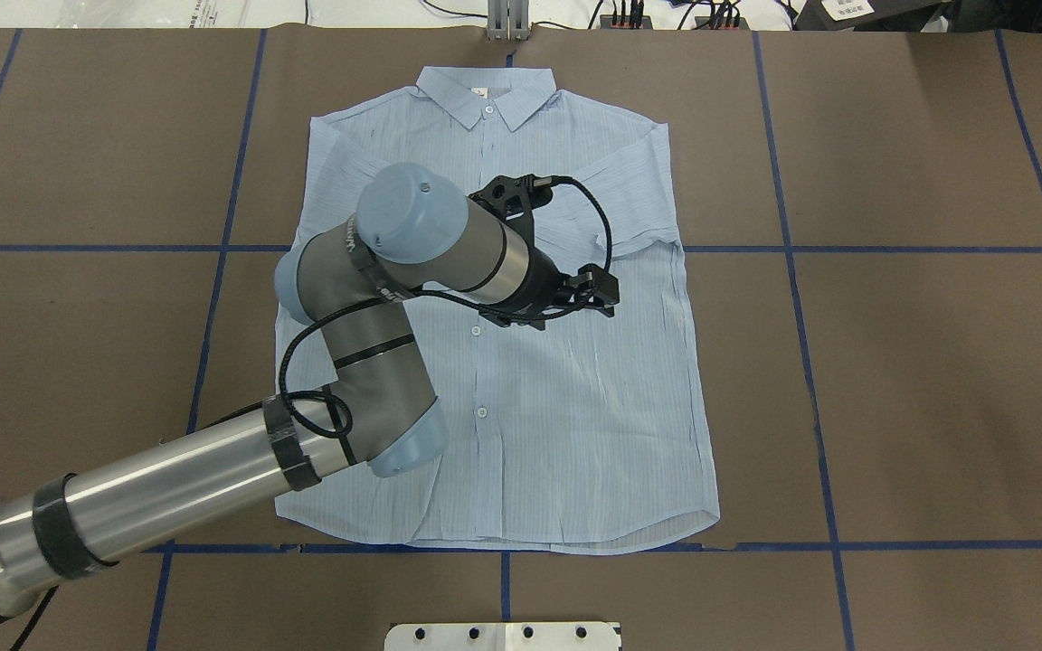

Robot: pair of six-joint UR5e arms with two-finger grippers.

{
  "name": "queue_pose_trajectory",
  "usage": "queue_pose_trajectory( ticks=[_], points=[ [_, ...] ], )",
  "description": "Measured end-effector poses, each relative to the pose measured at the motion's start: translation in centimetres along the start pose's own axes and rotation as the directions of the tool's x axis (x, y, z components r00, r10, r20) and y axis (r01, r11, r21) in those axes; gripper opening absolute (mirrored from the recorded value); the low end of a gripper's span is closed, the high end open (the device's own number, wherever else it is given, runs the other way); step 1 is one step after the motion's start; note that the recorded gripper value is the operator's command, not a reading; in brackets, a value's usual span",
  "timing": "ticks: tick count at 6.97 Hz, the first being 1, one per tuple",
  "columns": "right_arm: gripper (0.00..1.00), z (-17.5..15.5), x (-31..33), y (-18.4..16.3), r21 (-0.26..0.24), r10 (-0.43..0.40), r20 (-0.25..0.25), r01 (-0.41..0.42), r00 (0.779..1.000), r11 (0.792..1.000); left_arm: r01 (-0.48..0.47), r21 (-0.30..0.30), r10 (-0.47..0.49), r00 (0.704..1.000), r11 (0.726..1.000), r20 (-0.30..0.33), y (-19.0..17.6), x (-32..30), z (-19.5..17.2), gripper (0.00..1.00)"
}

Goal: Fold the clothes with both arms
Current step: 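Release the sleeve and move both grippers to the shirt hem corners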

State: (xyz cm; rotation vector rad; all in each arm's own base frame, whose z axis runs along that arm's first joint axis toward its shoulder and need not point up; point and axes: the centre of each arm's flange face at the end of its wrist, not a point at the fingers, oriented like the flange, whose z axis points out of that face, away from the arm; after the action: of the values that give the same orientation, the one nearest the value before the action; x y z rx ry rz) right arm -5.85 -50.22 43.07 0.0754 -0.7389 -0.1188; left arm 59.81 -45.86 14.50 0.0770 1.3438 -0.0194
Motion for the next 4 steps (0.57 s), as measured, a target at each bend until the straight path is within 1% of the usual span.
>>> queue_pose_trajectory(
  ticks=[1, 2, 3, 4],
  points=[
    [1.00, 0.3, -2.5, 0.9, 0.018, 0.031, 0.018, -0.032, 0.999, 0.999, -0.007, 0.008, 0.007, 1.000, 1.000, 0.010, 0.5, -2.8, -2.6, 1.00],
    [1.00, 1.2, -5.6, 2.2, 0.032, 0.065, 0.044, -0.066, 0.997, 0.997, -0.014, 0.023, 0.014, 1.000, 1.000, 0.023, 1.0, -5.9, -5.6, 1.00],
    [1.00, 2.8, -8.8, 4.1, 0.040, 0.096, 0.069, -0.099, 0.993, 0.994, -0.031, 0.023, 0.029, 0.998, 0.999, 0.057, 2.3, -8.1, -8.5, 1.00],
    [1.00, 4.5, -12.0, 6.4, 0.046, 0.128, 0.093, -0.133, 0.987, 0.990, -0.039, 0.007, 0.038, 0.992, 0.999, 0.119, 4.0, -8.7, -11.3, 1.00]
  ],
)
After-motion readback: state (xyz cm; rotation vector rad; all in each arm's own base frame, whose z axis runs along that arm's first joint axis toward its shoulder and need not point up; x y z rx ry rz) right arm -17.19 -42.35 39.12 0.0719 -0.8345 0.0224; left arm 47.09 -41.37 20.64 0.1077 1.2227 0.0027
